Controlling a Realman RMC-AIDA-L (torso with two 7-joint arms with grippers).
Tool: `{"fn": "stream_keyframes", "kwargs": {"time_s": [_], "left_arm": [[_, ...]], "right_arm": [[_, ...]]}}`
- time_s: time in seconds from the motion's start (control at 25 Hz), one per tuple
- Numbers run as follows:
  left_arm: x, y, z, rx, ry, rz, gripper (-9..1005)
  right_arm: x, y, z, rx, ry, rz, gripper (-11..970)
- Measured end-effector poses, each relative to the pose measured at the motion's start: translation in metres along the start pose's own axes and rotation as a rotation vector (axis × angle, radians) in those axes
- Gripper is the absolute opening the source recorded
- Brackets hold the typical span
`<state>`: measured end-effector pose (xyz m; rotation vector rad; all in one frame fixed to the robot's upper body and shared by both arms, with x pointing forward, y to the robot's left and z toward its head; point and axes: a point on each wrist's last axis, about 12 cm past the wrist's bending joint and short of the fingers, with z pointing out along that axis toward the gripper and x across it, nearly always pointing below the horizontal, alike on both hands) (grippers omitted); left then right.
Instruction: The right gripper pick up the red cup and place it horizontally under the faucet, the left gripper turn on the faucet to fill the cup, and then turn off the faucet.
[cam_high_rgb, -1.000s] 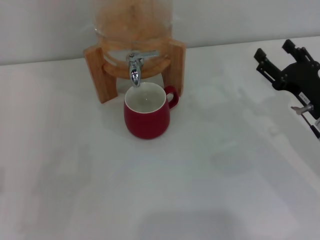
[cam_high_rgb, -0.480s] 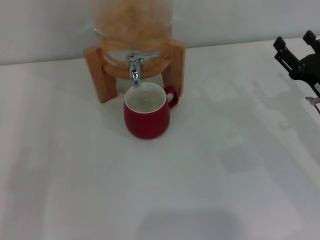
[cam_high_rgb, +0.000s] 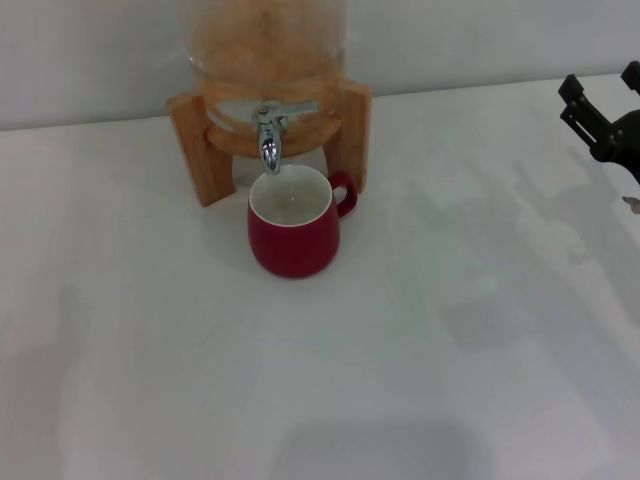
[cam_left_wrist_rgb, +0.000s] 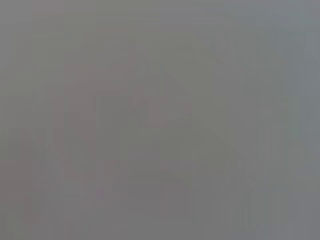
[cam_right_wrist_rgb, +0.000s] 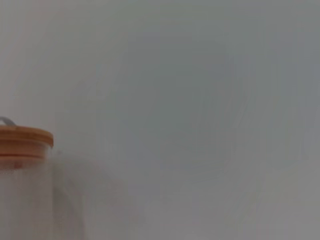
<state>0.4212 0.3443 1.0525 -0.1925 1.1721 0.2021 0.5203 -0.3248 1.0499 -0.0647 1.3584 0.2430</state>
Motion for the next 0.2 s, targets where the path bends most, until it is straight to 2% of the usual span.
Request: {"fn": "stream_keyframes", "kwargs": {"time_s": [0.2], "left_arm": [[0.0031,0.0043,0.0037,0.003,0.031,-0.049,743]], "right_arm": [[-0.0012,-0.0012,-0.0064,0.002,-0.015,0.008,858]]}}
